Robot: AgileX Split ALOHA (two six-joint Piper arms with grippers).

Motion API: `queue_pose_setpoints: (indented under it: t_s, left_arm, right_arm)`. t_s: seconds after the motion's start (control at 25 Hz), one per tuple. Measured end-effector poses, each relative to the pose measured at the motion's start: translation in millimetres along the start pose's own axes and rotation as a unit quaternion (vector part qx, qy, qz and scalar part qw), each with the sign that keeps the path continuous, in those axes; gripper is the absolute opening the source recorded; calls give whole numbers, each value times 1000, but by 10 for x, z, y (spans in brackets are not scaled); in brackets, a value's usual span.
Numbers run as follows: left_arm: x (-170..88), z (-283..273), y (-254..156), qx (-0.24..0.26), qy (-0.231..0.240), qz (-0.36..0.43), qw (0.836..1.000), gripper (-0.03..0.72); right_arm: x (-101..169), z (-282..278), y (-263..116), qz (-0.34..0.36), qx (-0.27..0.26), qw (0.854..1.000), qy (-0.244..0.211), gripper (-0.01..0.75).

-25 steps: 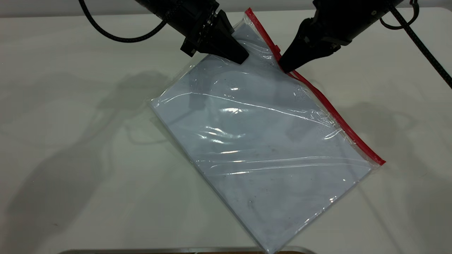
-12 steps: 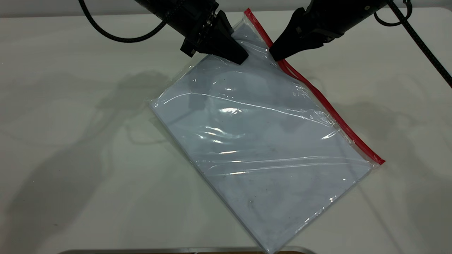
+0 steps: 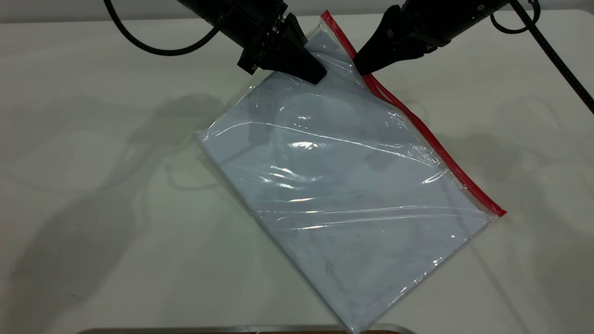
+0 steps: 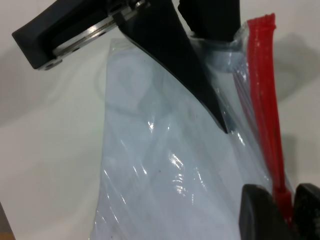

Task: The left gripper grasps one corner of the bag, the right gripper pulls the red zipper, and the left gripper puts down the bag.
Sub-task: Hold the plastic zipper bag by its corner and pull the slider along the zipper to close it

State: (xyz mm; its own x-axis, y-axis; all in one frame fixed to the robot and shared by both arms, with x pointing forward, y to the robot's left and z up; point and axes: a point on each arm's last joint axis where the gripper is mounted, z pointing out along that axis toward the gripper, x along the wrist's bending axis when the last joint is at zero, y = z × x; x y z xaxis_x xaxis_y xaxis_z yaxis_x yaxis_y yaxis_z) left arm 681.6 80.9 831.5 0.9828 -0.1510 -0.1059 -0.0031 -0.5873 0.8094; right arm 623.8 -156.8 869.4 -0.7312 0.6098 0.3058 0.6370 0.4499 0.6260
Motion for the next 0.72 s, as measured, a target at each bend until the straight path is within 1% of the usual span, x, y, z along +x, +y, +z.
queue_pose_setpoints:
  t_s: [0.32, 0.48, 0.72]
  left_arm:
    - [0, 0, 1, 0, 0, -1, 1000, 53]
    - [0, 0, 1, 0, 0, -1, 1000, 53]
    - [1, 0, 2, -1, 0, -1, 1000, 53]
  right_arm:
    - [-3, 0, 0, -1, 0, 1000, -2, 60]
    - [-3, 0, 0, -2, 0, 1000, -2, 33]
    - [-3, 0, -13, -8, 7, 1000, -2, 29]
